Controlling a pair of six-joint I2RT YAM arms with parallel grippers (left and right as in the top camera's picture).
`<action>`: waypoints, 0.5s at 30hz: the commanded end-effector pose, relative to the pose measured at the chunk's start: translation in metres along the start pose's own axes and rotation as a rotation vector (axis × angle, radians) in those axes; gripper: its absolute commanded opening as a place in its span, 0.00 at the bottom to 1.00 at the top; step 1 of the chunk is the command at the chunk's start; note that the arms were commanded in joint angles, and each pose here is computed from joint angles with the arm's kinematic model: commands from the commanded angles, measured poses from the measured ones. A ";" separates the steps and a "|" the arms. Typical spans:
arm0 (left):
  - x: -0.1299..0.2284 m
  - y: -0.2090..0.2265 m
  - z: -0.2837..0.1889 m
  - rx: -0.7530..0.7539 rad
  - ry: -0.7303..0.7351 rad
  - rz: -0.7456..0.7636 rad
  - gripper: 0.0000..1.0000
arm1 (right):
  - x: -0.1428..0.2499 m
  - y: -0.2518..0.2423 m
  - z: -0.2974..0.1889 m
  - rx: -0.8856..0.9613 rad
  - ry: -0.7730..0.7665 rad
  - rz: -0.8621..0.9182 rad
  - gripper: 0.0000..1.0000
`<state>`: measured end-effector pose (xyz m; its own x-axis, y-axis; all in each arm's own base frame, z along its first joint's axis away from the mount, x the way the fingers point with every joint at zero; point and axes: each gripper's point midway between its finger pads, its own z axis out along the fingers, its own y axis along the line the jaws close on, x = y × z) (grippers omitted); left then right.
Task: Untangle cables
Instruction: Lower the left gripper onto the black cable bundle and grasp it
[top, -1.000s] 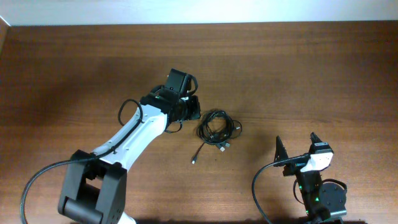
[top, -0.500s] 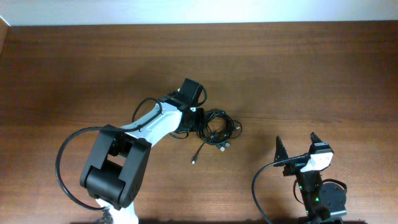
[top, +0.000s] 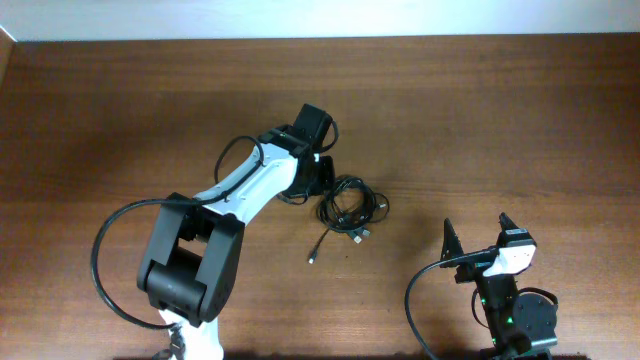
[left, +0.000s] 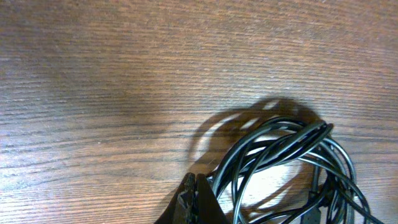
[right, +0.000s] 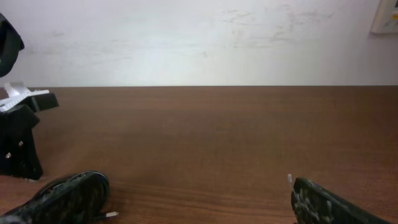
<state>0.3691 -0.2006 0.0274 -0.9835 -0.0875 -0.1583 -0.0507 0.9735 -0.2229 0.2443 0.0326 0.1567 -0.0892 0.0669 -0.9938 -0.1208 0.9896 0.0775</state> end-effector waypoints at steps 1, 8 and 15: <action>-0.004 0.002 -0.001 -0.007 -0.006 -0.004 0.00 | 0.003 -0.002 0.000 0.010 0.009 0.003 0.98; -0.010 0.014 0.000 -0.076 -0.041 -0.004 0.32 | 0.003 -0.002 0.000 0.010 0.009 0.003 0.98; -0.005 0.004 0.001 -0.089 -0.049 0.030 0.59 | 0.003 -0.002 0.000 0.010 0.009 0.003 0.98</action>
<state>0.3718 -0.1927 0.0263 -0.9779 -0.0865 -0.1905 -0.0563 0.9858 -0.1583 0.2443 0.0326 0.1567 -0.0892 0.0669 -0.9938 -0.1208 0.9896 0.0775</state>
